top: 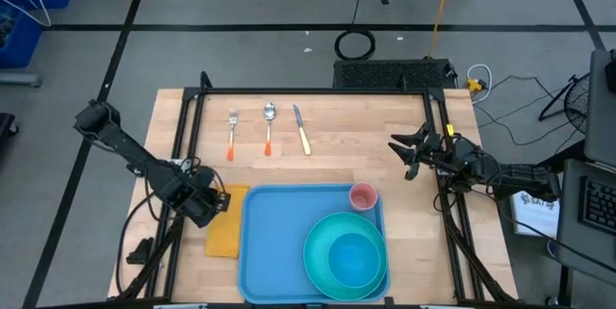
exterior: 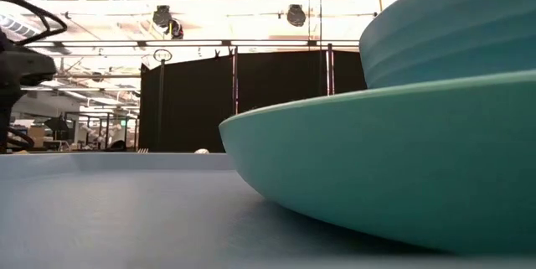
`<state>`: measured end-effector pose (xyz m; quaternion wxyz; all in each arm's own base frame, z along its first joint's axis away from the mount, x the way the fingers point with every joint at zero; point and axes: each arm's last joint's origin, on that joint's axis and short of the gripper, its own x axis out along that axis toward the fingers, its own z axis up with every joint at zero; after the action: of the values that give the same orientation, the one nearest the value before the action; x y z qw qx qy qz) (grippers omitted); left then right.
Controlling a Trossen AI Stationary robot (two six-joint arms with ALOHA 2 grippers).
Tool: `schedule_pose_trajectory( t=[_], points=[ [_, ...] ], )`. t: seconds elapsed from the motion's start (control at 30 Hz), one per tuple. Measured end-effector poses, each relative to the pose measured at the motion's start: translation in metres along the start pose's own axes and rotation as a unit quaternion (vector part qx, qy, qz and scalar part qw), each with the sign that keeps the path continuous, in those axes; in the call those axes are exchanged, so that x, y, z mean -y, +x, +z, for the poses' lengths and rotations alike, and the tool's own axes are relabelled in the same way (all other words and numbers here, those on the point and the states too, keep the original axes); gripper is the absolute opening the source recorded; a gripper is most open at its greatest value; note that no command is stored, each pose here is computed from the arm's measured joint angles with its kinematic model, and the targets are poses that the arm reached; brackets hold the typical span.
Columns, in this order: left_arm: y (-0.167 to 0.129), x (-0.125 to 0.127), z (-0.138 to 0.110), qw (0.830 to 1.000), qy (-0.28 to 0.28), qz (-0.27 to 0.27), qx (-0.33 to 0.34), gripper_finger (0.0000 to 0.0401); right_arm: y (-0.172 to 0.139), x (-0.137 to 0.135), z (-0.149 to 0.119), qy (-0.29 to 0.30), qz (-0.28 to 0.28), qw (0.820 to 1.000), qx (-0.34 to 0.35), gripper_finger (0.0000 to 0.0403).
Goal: Set up tray
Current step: Put the yellow table napkin on the blue serving tray
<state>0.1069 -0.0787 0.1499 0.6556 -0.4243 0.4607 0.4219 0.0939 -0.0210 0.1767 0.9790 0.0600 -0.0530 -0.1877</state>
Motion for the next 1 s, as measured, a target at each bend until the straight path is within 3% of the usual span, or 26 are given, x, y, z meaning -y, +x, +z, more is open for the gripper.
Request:
schedule_pose_trajectory(
  t=[0.17,0.6,0.83,1.0],
  points=[
    [0.0039,-0.0019,-0.0052,0.997,-0.002,0.053,-0.047,0.0039,0.0000,0.0000,0.0000,0.000,0.000,1.000,0.000,0.0123],
    [0.0023,0.0010,-0.0070,0.998,-0.016,0.040,-0.041,0.0027,0.0000,0.0000,0.0000,0.000,0.000,1.000,0.000,0.0123],
    [0.0022,0.0011,-0.0085,0.997,-0.022,0.046,-0.062,0.0104,0.0000,0.0000,0.0000,0.000,0.000,1.000,0.000,0.0123],
    [0.0029,0.0061,-0.0090,0.999,-0.023,0.010,-0.046,0.0154,0.0000,0.0000,0.0000,0.000,0.000,1.000,0.000,0.0123]
  ],
)
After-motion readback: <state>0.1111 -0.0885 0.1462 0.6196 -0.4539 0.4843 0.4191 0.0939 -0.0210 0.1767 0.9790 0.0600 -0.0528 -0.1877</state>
